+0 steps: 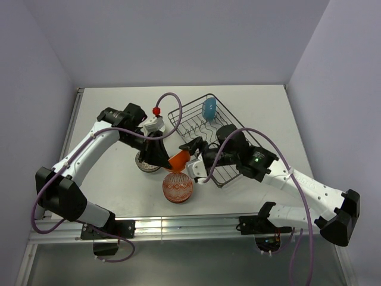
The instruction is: Load the bowls into the dish rack
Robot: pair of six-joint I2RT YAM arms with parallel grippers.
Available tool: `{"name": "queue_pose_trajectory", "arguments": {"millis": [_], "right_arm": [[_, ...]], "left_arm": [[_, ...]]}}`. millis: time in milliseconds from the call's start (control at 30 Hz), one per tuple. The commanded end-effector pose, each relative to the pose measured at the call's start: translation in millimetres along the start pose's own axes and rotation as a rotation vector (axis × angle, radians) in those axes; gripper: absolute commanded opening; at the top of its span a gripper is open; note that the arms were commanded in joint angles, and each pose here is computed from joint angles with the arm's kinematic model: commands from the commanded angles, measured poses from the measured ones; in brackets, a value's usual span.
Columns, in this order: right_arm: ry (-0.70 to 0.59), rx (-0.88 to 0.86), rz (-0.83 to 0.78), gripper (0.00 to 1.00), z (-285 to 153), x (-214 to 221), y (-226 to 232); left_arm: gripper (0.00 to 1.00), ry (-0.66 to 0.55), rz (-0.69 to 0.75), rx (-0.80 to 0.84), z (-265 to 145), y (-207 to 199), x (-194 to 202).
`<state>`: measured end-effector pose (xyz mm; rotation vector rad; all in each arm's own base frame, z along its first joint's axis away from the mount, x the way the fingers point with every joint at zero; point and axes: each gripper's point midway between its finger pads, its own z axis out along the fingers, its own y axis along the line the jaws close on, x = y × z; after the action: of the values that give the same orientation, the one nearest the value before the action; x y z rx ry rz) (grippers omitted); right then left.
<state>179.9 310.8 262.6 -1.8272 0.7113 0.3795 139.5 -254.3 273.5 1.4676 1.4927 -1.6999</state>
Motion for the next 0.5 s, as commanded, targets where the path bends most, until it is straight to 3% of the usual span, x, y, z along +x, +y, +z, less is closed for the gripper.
{"name": "queue_pose_trajectory", "arguments": {"millis": [0, 167, 233, 267, 467], "right_arm": [[-0.012, 0.022, -0.013, 0.48, 1, -6, -9], [-0.002, 0.022, 0.012, 0.27, -3, -3, -11], [0.000, 0.023, 0.030, 0.26, -5, -2, -13], [-0.005, 0.027, 0.038, 0.24, -6, -3, -15], [-0.001, 0.013, 0.084, 0.13, -15, 0, -14]], "left_arm": [[0.04, -0.182, 0.060, 0.113, 3, -28, -37], [0.25, -0.161, 0.057, 0.102, 3, -24, -36], [0.30, -0.144, 0.073, 0.087, 2, -23, -36], [0.39, -0.132, 0.076, 0.077, 1, -22, -35], [0.48, -0.086, 0.126, -0.034, -18, -3, -48]]}}
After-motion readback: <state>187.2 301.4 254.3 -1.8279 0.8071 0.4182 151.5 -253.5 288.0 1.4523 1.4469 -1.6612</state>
